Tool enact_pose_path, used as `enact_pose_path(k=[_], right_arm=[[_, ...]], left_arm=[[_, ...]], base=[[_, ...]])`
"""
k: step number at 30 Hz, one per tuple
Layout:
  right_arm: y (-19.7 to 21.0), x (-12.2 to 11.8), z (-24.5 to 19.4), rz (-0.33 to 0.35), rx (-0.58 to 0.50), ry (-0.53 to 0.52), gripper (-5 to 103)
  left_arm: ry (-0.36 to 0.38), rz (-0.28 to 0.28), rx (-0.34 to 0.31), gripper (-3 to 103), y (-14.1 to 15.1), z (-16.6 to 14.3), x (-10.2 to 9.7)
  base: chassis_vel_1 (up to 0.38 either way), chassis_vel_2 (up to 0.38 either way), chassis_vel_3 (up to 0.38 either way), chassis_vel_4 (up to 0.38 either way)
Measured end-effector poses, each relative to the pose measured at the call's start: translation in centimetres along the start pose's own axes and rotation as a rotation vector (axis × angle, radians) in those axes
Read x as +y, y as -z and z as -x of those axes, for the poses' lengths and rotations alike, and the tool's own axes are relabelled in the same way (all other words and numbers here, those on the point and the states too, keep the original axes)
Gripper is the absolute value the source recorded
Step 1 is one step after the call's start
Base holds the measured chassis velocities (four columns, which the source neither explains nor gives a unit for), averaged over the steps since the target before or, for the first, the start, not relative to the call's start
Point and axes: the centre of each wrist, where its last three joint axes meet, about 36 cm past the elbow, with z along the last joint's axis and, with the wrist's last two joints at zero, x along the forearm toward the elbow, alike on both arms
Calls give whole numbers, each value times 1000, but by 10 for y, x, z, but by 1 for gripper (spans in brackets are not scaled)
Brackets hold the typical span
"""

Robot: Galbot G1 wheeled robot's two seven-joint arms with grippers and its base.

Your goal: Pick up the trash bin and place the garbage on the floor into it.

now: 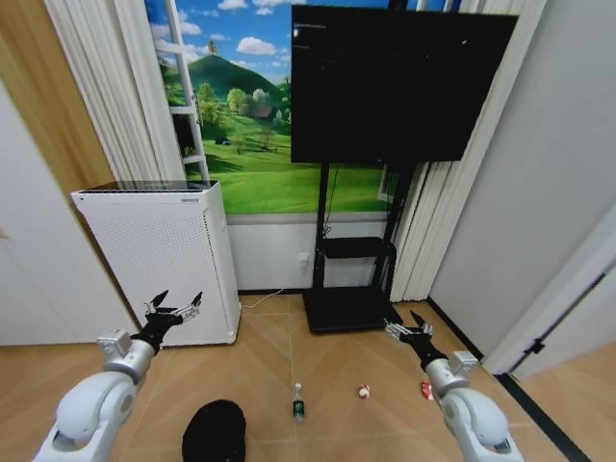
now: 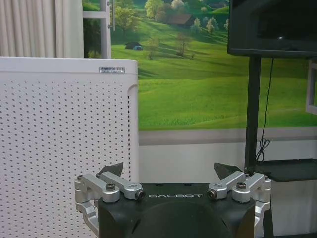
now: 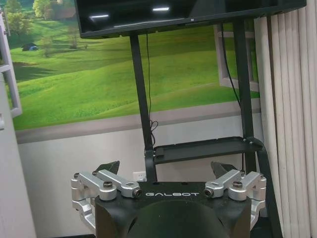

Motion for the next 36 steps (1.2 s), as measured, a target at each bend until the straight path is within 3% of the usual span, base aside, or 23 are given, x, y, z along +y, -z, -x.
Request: enact_pose_path(k=[36], right_arm=[[0,12,-9,11,0,-3,100]], left_arm=[[-15,9,-4,100,-3,-4,0]], base=[[3,2,-11,3]])
